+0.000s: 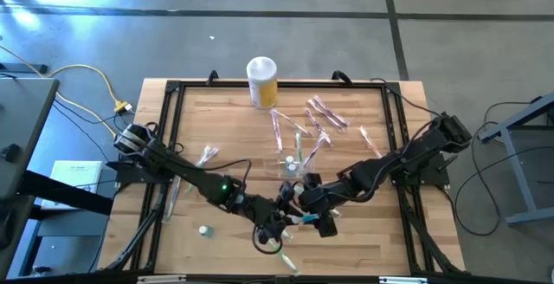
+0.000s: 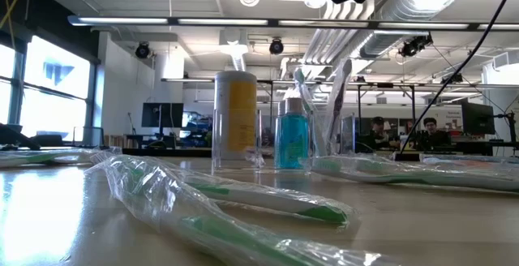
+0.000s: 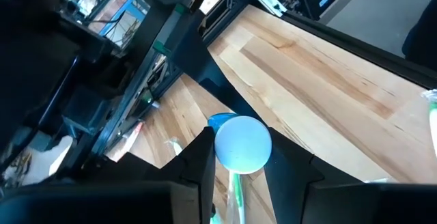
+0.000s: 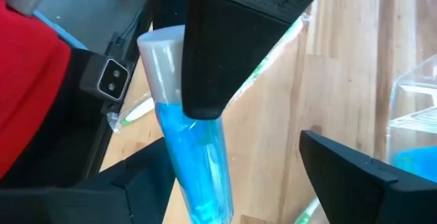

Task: Pick & Place toothbrushing station
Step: Put the mouthwash bottle into the transparent organizer

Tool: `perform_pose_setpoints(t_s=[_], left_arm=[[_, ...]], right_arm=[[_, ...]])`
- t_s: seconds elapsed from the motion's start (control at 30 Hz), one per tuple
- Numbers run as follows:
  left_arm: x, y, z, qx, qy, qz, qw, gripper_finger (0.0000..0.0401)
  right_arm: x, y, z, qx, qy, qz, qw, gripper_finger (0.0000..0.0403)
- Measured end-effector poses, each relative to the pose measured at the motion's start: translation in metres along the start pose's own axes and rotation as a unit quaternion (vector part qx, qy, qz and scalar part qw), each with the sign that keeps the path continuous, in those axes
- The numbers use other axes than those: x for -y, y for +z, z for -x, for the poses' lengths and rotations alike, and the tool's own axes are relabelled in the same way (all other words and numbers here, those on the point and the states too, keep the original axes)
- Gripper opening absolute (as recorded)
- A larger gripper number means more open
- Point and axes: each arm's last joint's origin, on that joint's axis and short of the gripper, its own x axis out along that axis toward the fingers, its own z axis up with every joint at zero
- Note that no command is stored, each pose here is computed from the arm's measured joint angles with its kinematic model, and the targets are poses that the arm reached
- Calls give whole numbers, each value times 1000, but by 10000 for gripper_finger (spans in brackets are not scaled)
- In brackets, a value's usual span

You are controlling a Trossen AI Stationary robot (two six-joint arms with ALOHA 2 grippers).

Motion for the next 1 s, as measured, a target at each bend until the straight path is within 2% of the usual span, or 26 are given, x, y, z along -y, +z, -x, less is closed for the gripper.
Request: perform_pose_setpoints(t_s=[0.27,0.6,0.8,1.0], left_arm=[[-1,-1,0,-11,15,8,1000,92],[0,-3,0,-23,14,10,1000,92],[-1,-4,3,-40,22,20,999,92],[-7,-3,14,-57,32,65,996,92]], right_arm=[[0,-1,4,-2,-3,4,1000,291],[3,-10,7,-47,-15,2,999,291],[6,-17,13,-80,-39,-48,995,291],[4,-27,15,-116,-80,-85,986,291]])
